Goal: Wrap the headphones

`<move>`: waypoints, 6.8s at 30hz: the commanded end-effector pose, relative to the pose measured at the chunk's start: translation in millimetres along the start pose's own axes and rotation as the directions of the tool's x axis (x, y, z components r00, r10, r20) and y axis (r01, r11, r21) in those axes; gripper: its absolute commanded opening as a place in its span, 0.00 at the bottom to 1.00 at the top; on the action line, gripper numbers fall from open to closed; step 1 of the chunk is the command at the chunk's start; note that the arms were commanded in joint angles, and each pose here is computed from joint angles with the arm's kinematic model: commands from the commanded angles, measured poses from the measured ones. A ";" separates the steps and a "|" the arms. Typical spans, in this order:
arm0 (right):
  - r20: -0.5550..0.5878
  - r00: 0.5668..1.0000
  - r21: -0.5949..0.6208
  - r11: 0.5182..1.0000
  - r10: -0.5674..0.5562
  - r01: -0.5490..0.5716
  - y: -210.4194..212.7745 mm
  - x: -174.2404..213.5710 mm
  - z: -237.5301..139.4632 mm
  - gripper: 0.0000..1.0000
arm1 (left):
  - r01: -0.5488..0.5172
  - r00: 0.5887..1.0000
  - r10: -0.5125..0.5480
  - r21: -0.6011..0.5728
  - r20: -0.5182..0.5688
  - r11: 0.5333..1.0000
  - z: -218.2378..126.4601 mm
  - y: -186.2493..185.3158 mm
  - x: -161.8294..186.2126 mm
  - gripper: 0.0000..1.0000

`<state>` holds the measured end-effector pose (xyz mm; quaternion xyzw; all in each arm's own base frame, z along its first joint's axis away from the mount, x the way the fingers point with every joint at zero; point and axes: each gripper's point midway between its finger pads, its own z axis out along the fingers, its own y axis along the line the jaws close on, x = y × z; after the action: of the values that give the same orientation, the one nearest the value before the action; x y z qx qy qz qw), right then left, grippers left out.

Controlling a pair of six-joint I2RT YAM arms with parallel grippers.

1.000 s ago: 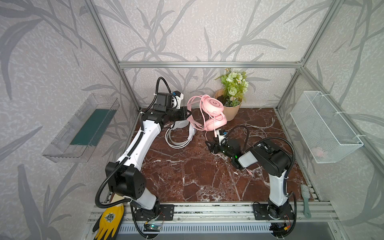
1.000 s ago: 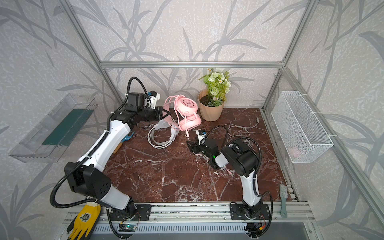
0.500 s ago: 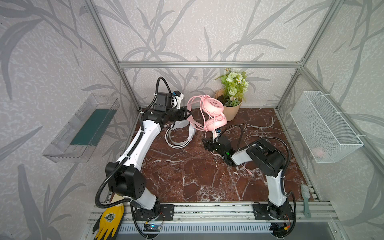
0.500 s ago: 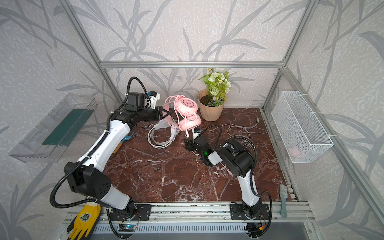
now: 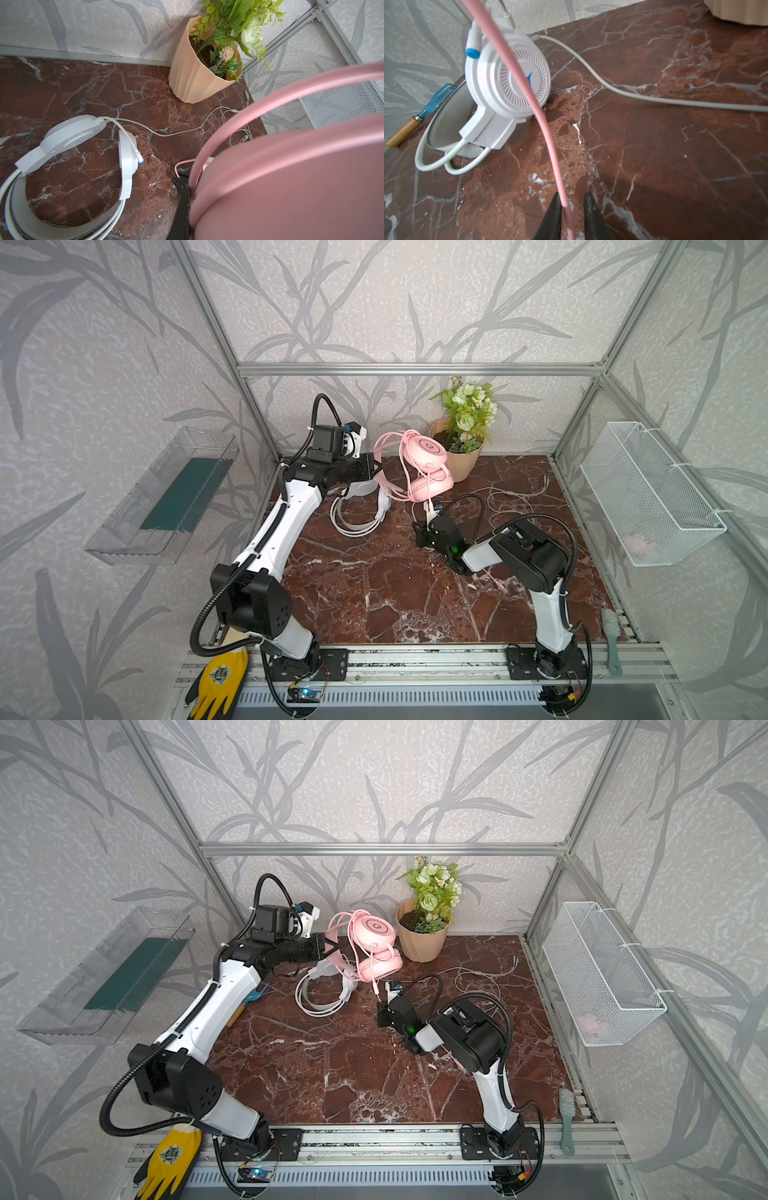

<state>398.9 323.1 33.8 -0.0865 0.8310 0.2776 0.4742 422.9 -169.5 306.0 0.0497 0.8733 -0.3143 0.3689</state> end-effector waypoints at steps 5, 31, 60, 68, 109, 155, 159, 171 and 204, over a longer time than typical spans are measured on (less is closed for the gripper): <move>0.005 1.000 -0.067 0.998 -0.009 0.009 10.8 9.8 -8.4 0.03 | -0.022 0.992 0.018 0.029 0.122 0.999 -32.6 -22.9 -32.2 0.00; 0.021 0.970 -0.425 0.877 -0.240 0.226 84.1 16.2 -105.7 0.00 | 0.074 0.985 -0.042 -0.186 0.169 0.980 -21.7 28.1 -37.8 0.00; 0.125 0.686 -0.595 0.499 -0.717 0.631 140.9 -67.8 -239.5 0.00 | -0.155 0.987 0.110 -0.518 -0.117 0.842 -3.0 95.3 16.6 0.00; 0.189 0.674 -0.648 0.425 -0.714 0.632 146.8 -108.9 -248.7 0.00 | -0.304 0.948 0.210 -0.485 -0.240 0.820 16.3 80.5 32.5 0.00; 0.139 0.763 -0.519 0.609 -0.632 0.600 64.7 -187.6 -128.2 0.00 | -0.567 0.791 0.494 -0.130 -0.361 0.813 32.6 10.7 75.5 0.00; -0.027 0.960 -0.341 0.905 -0.279 0.253 -21.1 -118.3 -121.4 0.99 | -0.458 0.852 0.404 -0.098 -0.334 0.884 38.7 5.5 77.5 0.00; -0.045 0.976 -0.307 0.933 -0.214 0.190 -30.5 -102.7 -120.6 1.00 | -0.446 0.858 0.394 -0.098 -0.330 0.889 38.9 5.9 77.0 0.00; -0.098 0.986 -0.134 0.984 -0.134 0.121 -56.7 -55.0 -96.7 0.95 | -0.425 0.870 0.385 -0.074 -0.308 0.902 34.7 -3.8 70.8 0.00; -0.176 0.979 -0.101 0.991 -0.105 0.088 -59.2 -10.1 -40.7 0.11 | -0.402 0.884 0.365 -0.074 -0.293 0.913 32.3 -7.5 65.6 0.00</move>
<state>400.0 247.0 30.6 -0.1692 0.8610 0.2735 0.3941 392.9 -195.4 213.8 0.2452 0.9233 -0.1295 0.2656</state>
